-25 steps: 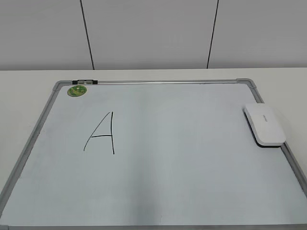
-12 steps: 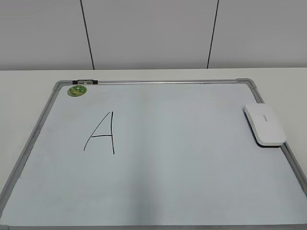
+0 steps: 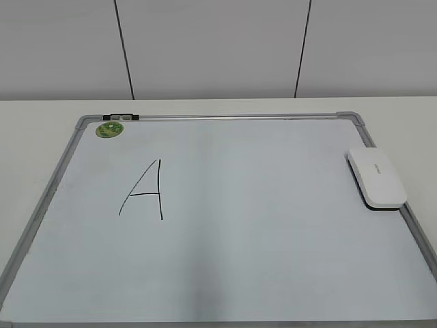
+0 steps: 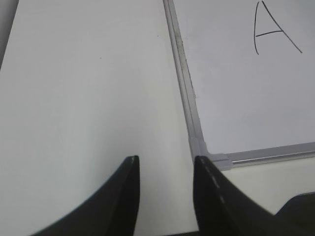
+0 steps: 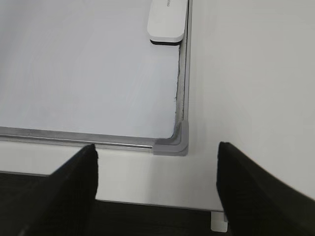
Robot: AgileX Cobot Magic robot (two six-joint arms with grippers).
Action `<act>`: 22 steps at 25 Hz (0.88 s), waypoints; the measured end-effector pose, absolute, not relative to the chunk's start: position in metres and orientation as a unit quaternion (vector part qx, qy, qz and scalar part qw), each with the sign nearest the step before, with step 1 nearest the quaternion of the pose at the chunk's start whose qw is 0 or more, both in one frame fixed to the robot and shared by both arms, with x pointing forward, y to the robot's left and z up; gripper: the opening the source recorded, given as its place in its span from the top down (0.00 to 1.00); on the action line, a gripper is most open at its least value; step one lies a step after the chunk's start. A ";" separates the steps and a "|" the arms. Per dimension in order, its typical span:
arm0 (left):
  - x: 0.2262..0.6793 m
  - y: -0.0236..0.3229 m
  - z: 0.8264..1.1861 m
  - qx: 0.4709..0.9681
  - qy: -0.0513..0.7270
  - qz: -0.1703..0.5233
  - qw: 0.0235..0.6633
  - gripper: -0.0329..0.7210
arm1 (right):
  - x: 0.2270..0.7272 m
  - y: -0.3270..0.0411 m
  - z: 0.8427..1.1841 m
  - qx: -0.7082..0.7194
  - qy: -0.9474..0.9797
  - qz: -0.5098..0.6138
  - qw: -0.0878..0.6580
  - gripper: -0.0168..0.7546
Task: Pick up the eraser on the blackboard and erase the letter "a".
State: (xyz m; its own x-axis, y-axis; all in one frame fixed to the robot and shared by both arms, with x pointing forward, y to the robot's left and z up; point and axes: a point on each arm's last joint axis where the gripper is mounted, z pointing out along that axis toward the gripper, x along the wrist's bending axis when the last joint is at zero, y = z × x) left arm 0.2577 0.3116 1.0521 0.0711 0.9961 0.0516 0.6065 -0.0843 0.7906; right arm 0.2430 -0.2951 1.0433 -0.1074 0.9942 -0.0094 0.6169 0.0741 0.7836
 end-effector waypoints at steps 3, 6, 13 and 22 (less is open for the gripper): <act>0.257 0.312 1.052 0.664 0.602 0.319 0.308 0.61 | 0.244 -0.295 1.042 0.600 0.671 0.322 0.295 0.26; 0.258 0.312 1.052 0.664 0.602 0.319 0.309 0.61 | 0.244 -0.295 1.042 0.599 0.670 0.323 0.296 0.26; 0.258 0.311 1.053 0.664 0.601 0.319 0.310 0.61 | 0.244 -0.295 1.043 0.598 0.669 0.327 0.295 0.26; 0.257 0.311 1.053 0.663 0.600 0.319 0.313 0.61 | 0.244 -0.295 1.043 0.598 0.669 0.328 0.296 0.26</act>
